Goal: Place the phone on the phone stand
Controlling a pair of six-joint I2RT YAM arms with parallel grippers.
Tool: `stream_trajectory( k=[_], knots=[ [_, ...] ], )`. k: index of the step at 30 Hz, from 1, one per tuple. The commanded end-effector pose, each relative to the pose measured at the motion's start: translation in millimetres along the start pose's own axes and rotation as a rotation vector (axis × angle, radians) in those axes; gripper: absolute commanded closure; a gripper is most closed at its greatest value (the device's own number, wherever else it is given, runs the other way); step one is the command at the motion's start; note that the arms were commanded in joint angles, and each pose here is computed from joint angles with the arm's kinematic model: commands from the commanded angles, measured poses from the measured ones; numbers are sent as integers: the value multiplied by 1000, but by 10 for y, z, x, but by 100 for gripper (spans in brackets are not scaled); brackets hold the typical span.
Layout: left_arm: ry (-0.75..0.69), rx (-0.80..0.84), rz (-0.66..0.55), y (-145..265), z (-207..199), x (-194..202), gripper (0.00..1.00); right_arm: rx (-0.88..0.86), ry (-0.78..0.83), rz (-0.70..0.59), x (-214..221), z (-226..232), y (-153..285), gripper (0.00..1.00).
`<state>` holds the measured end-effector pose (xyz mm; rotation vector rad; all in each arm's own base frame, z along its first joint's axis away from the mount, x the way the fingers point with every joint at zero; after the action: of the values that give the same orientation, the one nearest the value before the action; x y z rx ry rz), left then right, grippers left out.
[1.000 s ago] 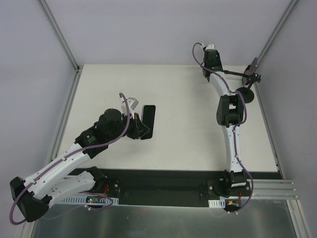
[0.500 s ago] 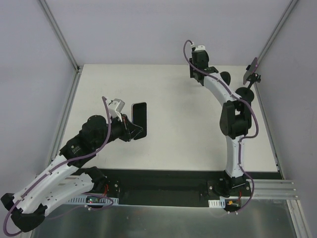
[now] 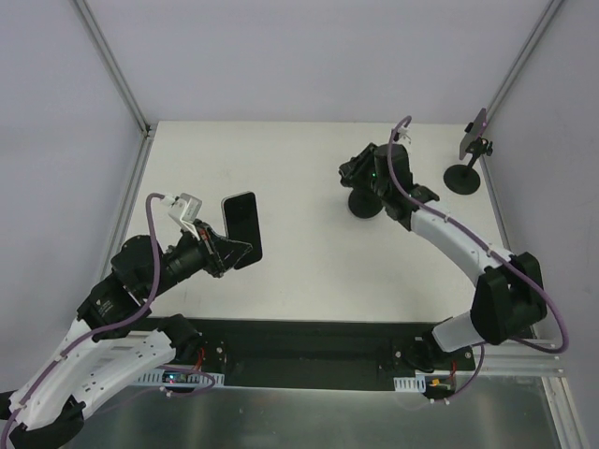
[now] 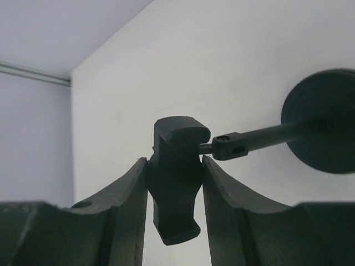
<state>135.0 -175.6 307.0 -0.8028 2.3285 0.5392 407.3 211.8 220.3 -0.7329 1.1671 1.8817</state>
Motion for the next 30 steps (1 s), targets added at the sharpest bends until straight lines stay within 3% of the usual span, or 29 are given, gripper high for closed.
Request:
stream_trajectory(
  k=[1, 8, 14, 17, 20, 21, 23, 24, 25, 26, 30],
  knots=[
    [20, 86, -60, 133, -242, -169, 100, -220, -397, -116, 33, 575, 365, 100],
    [36, 96, -74, 179, -266, -188, 100, -270, -601, -242, -38, 706, 689, 100],
    [41, 97, -83, 189, -281, -211, 100, -261, -651, -213, 271, 902, 795, 100],
    [43, 94, -84, 185, -274, -211, 100, -262, -661, -174, 466, 945, 782, 87],
    [49, 87, -78, 156, -270, -210, 100, -299, -652, -141, 542, 1026, 816, 65],
    [51, 82, -67, 132, -264, -197, 100, -313, -624, -131, 560, 1060, 832, 47],
    [57, 75, -57, 100, -259, -189, 100, -364, -575, -102, 553, 1168, 899, 28],
    [59, 71, -50, 74, -258, -187, 100, -387, -513, -95, 562, 1208, 942, 11],
    [59, 65, -47, 55, -246, -182, 100, -410, -479, -85, 541, 1252, 986, 4],
    [58, 63, -46, 39, -242, -182, 100, -445, -436, -50, 583, 1312, 1047, 0],
    [47, 62, -35, -21, -251, -188, 100, -514, -213, 44, 701, 1359, 1316, 4]
  ],
)
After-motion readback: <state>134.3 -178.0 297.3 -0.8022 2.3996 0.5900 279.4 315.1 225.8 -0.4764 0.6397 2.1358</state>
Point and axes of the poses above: each gripper's point midway between its finger pads, its own y axis back along the fingers, its own z axis along the line the jaws close on, x = y × z, the point moved 1 cm from there along y, back along the fingers, and after that the axes turned 14 degrees about y, right-handed, at the moved point
